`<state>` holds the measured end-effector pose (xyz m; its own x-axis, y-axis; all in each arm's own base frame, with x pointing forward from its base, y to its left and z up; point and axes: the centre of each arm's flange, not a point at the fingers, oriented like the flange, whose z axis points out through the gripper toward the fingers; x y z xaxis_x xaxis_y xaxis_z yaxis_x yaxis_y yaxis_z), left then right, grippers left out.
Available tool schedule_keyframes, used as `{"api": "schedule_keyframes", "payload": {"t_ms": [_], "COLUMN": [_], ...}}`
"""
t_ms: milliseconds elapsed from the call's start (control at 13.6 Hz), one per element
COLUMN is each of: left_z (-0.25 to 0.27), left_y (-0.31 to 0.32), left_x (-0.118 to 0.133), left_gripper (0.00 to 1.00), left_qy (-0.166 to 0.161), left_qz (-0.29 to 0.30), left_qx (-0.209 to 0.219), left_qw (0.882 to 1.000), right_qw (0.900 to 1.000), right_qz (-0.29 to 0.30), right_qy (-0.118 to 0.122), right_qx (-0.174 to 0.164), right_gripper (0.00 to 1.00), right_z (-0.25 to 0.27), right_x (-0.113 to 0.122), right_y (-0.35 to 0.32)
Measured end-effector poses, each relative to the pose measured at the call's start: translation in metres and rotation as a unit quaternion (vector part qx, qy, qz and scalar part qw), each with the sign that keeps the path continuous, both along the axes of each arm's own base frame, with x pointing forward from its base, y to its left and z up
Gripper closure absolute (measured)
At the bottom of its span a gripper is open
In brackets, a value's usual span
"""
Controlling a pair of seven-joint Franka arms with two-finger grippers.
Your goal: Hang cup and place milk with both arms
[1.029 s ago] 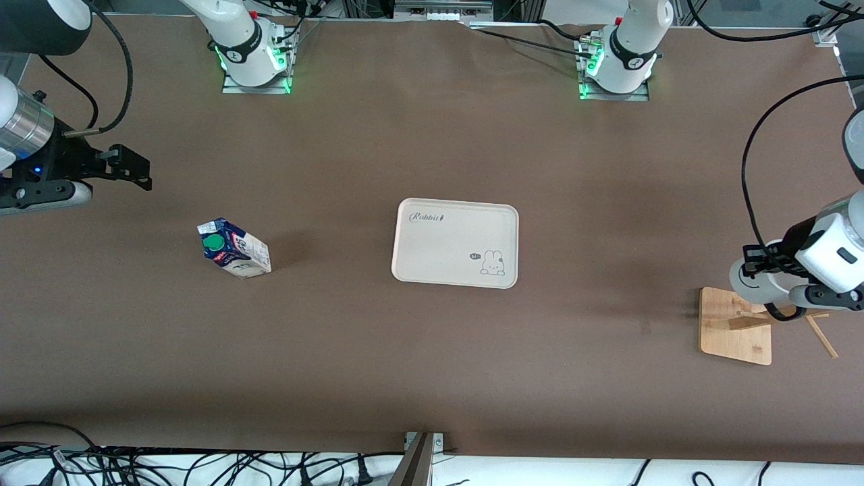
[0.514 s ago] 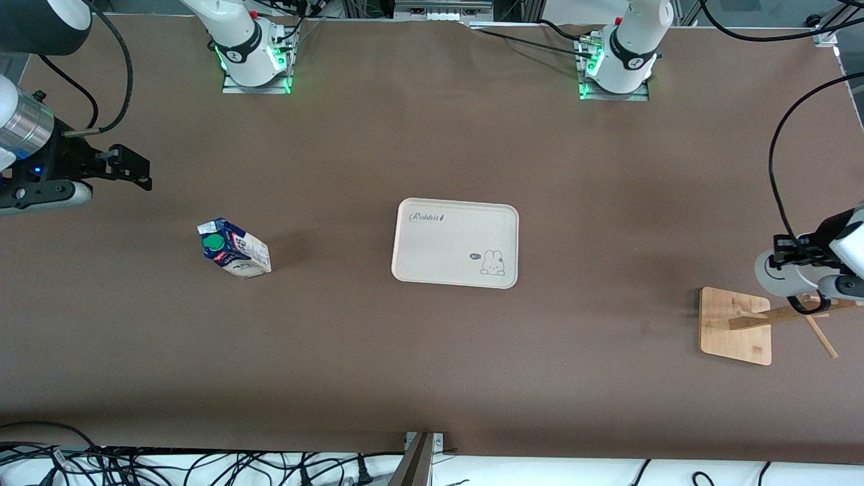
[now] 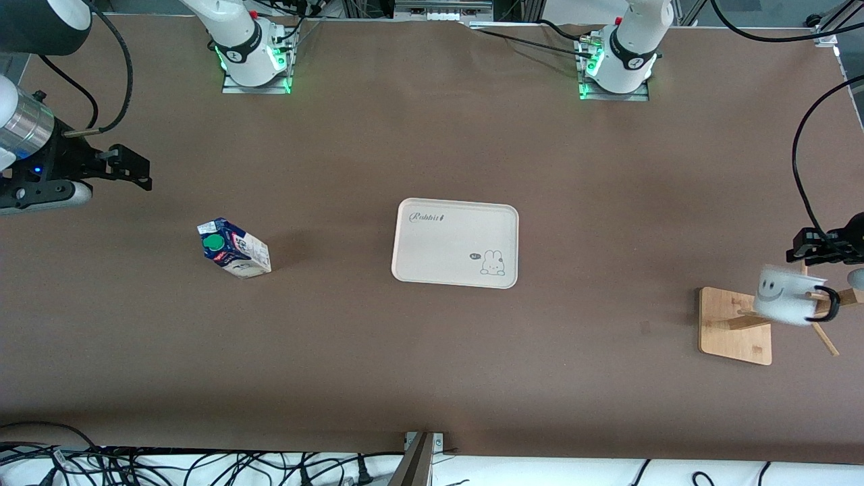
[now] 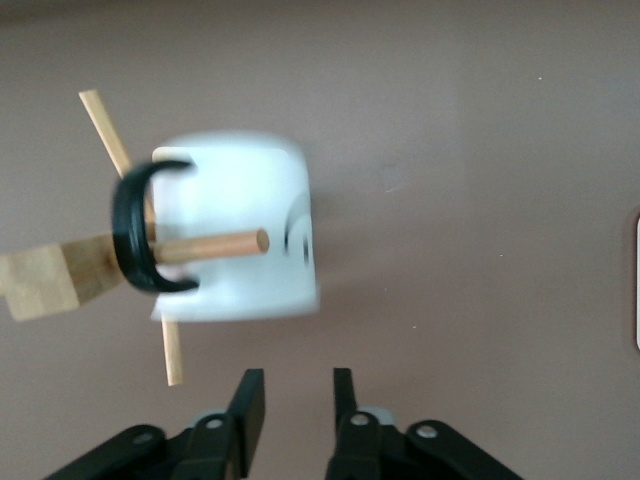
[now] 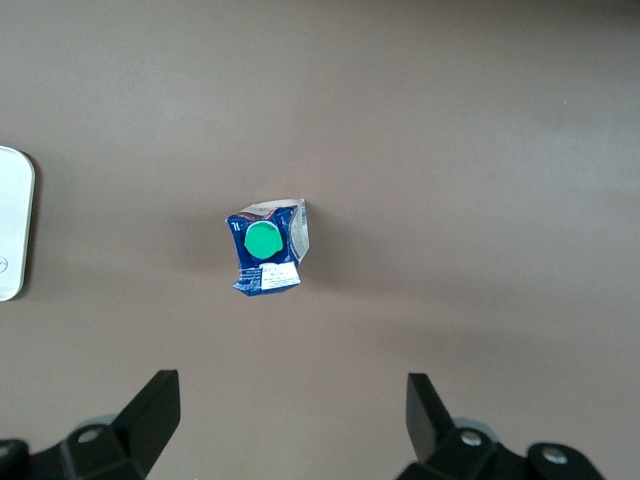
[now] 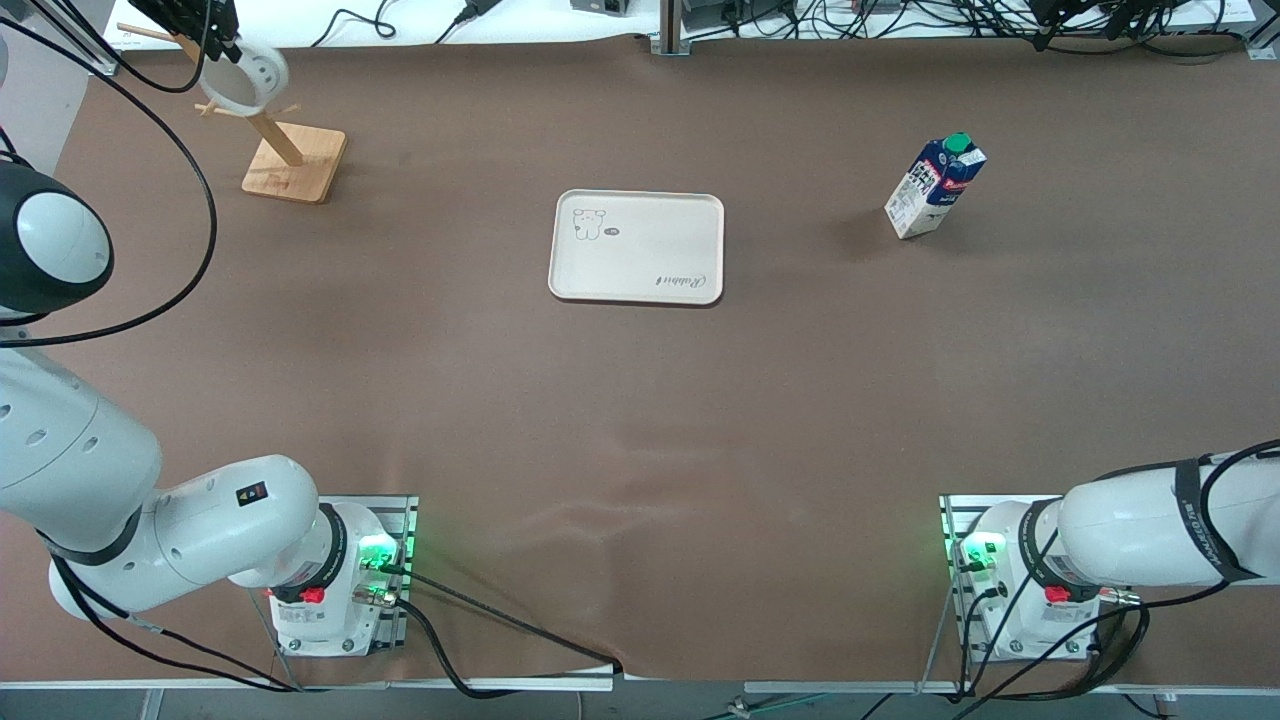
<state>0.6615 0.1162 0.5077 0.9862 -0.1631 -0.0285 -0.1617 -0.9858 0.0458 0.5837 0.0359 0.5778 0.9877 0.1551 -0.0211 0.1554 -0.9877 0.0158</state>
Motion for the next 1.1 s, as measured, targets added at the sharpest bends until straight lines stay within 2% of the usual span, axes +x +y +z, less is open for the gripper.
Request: {"api": "schedule_keyframes", "payload": {"t_ms": [220,441,735,955,1102], "left_z": [0.002,0.014,0.025,0.025,0.026], "left_y": [-0.02,-0.069,-0.109,-0.136,-0.15], "left_x": [0.002,0.002,-0.002,-0.002,-0.002], "left_gripper": [0.28,0.0,0.0,0.0,0.0], "left_qy": [-0.003,-0.001,-0.001,-0.003,-0.003], "left_qz": [-0.013,-0.023,-0.002,-0.018,-0.021], "left_qx": [-0.01,-0.022,-0.024,0.005,0.008], "left_qw": [1.0,1.0,1.0,1.0,1.0], "right_qw": [1.0,1.0,1.0,1.0,1.0], "right_qz": [0.0,0.0,0.0,0.0,0.0], "right_qy": [0.0,0.0,0.0,0.0,0.0], "right_qx": [0.0,0.0,0.0,0.0,0.0], "right_gripper": [0.0,0.0,0.0,0.0,0.0], "right_z": [0.0,0.0,0.0,0.0,0.0], "right_x": [0.0,0.0,0.0,0.0,0.0], "right_y": [0.0,0.0,0.0,0.0,0.0]}}
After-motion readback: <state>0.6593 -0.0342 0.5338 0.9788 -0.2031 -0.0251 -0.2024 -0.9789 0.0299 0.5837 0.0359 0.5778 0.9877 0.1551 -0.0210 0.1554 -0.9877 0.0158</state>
